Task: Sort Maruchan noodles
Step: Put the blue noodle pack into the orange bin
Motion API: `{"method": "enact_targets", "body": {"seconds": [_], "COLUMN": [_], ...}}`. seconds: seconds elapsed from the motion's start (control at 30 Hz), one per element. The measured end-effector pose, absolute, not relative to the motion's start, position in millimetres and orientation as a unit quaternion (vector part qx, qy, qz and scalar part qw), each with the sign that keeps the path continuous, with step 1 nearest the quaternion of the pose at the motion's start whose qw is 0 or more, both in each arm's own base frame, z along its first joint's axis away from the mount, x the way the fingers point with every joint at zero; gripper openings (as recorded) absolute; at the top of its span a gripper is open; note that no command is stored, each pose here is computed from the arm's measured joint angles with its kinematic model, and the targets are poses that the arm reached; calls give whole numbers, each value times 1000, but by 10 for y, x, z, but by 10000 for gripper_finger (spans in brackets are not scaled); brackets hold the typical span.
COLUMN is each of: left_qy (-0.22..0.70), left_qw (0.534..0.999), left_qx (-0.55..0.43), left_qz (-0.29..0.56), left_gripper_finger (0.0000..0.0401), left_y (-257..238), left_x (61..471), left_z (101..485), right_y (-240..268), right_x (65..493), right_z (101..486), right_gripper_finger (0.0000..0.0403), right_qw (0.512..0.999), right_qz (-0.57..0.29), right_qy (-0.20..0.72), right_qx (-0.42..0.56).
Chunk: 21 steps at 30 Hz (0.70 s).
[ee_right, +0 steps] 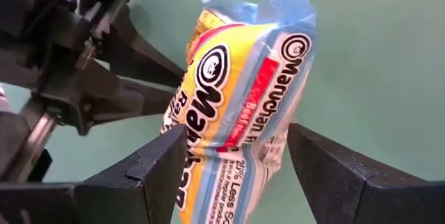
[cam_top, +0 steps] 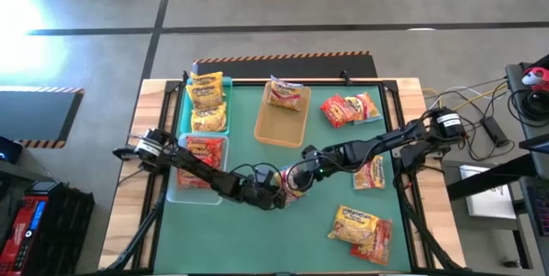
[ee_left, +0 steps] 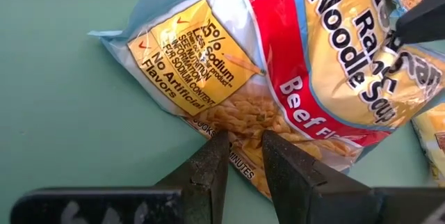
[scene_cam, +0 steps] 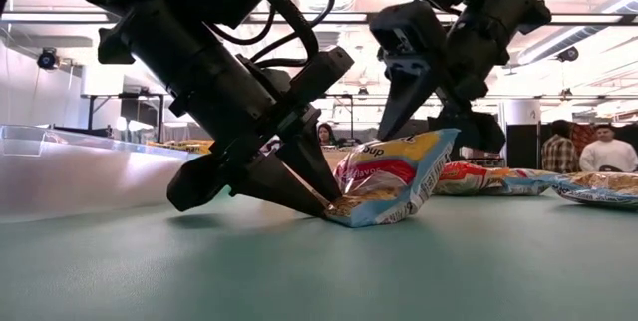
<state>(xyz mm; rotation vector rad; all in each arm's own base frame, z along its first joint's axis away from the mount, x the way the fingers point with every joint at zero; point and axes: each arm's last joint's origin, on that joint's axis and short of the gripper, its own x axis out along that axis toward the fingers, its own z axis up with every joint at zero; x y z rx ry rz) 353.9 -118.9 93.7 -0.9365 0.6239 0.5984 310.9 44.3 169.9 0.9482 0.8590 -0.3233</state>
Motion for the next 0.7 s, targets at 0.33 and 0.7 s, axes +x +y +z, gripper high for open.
{"method": "enact_targets", "body": {"seconds": [0.33, 0.7], "left_qy": [291, 293], "left_qw": [806, 807], "left_qx": [-434, -430], "left_qz": [279, 279], "left_gripper_finger": [74, 74], "left_y": [-1174, -1166], "left_x": [3547, 3544], "left_z": [940, 934], "right_y": [364, 336], "right_x": [3173, 3231], "right_z": [1622, 1537], "right_gripper_finger": [258, 285], "right_qw": [794, 797], "right_qz": [-153, -161], "right_qy": [385, 375], "right_qx": [445, 446]}}
